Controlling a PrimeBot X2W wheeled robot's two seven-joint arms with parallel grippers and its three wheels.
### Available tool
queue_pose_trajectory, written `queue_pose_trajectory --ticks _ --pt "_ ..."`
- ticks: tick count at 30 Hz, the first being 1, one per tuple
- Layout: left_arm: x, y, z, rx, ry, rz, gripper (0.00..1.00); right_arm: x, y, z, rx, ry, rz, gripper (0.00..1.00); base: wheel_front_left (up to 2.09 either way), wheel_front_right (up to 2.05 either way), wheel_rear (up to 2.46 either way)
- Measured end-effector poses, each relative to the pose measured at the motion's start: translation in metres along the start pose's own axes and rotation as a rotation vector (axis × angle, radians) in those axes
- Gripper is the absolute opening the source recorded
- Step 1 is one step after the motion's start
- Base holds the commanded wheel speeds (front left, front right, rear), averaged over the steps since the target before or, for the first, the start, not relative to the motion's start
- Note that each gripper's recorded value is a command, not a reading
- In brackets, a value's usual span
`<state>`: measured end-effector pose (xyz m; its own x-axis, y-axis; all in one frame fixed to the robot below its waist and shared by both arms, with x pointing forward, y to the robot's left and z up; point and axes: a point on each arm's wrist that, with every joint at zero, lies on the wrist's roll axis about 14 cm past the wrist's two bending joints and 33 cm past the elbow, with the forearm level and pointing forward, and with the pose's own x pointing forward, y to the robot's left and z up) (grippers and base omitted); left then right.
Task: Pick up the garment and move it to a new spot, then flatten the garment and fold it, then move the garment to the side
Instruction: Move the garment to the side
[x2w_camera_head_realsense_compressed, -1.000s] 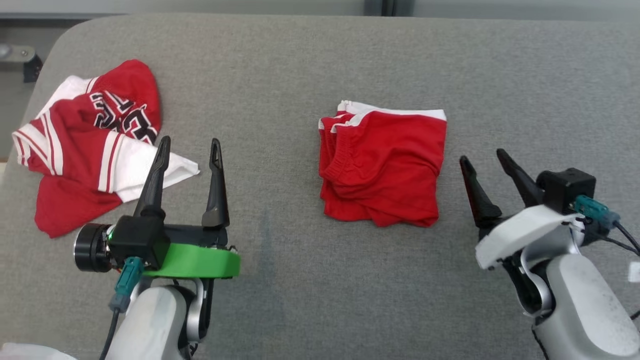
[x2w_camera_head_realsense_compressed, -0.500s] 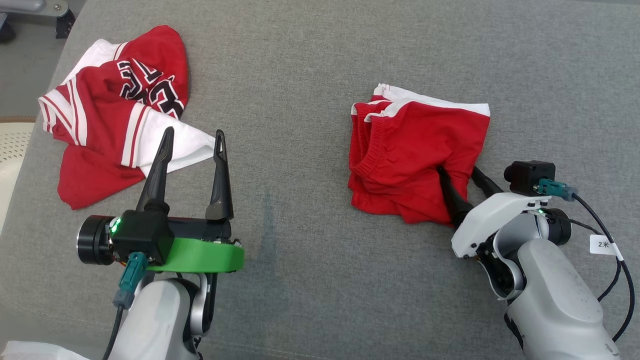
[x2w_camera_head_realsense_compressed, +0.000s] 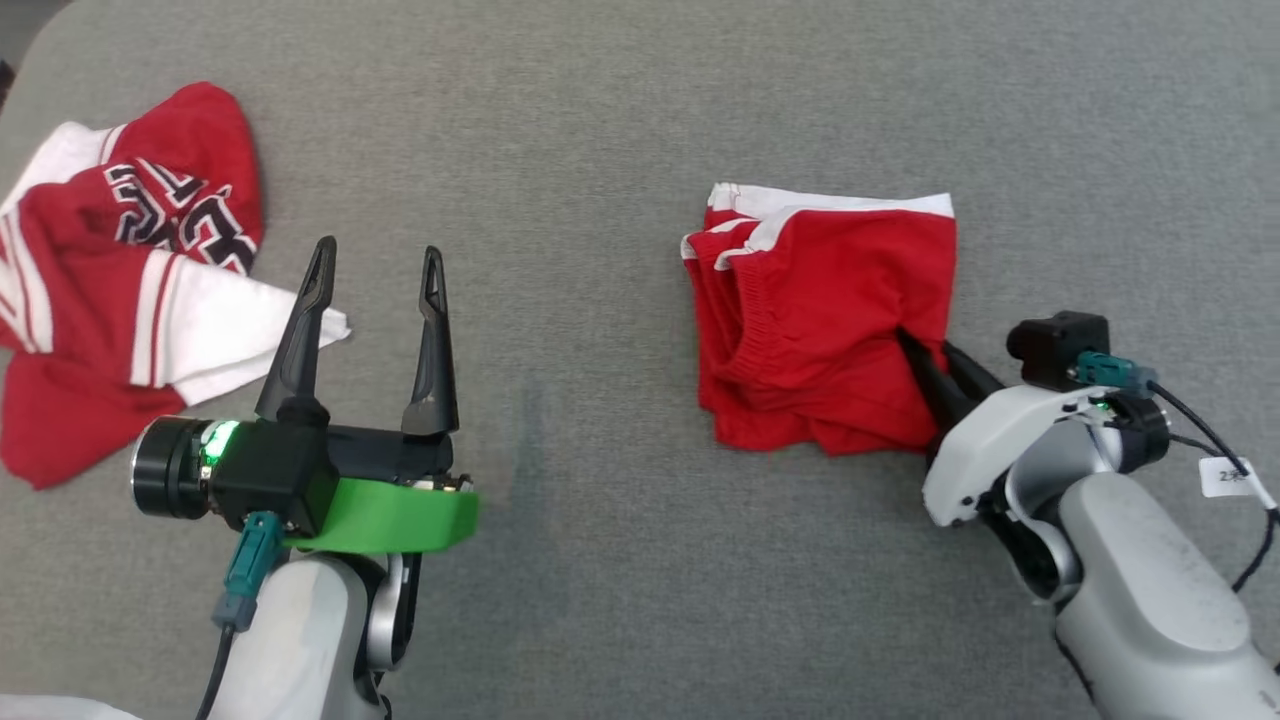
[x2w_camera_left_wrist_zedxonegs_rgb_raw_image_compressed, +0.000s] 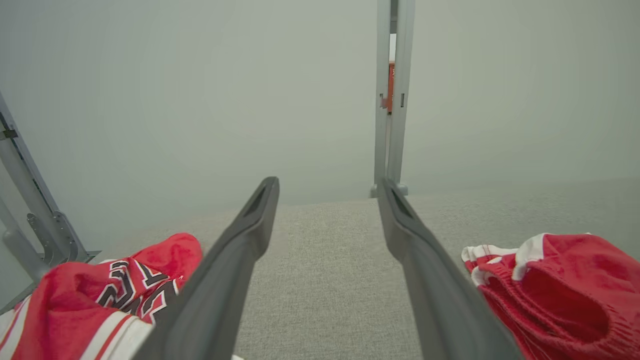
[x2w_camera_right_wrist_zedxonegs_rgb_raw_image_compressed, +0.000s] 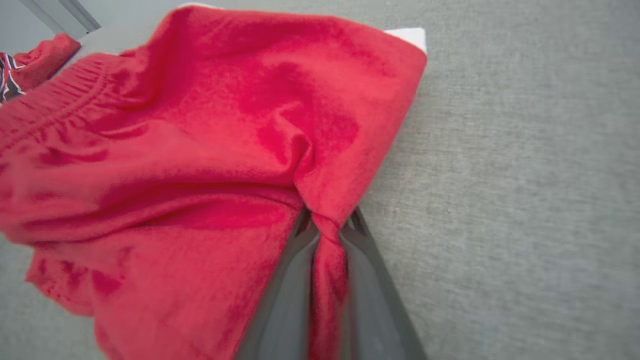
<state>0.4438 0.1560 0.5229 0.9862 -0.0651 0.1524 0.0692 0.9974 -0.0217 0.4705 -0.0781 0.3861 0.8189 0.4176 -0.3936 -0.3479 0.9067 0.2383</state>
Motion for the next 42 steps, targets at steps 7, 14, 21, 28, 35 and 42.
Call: queue_pose_trajectory --ticks 7,14,21,28,35,42 --pt "0.028 -0.050 0.004 -0.022 -0.050 -0.173 1.00 -0.048 -0.107 0.012 -0.139 0.041 -0.181 0.00 0.00 0.00 0.00" --pt "0.056 -0.088 -0.010 -0.046 -0.050 -0.309 1.00 -0.080 -0.223 0.054 -0.298 0.046 -0.408 0.00 0.00 0.00 0.00" --pt "0.074 -0.102 -0.047 -0.055 -0.007 -0.366 1.00 -0.082 -0.301 0.087 -0.437 0.055 -0.572 0.00 0.00 0.00 0.00" --pt "0.083 -0.103 -0.089 -0.064 0.061 -0.375 1.00 -0.068 -0.340 0.063 -0.442 0.113 -0.662 0.74 0.00 0.00 0.00" --pt "0.081 -0.105 -0.097 -0.065 0.081 -0.379 1.00 -0.093 -0.355 0.055 -0.377 0.041 -0.758 1.00 0.00 0.00 0.00" --pt "0.064 -0.096 -0.086 -0.077 0.108 -0.331 1.00 -0.126 -0.323 0.074 -0.254 -0.186 -0.778 1.00 0.00 0.00 0.00"
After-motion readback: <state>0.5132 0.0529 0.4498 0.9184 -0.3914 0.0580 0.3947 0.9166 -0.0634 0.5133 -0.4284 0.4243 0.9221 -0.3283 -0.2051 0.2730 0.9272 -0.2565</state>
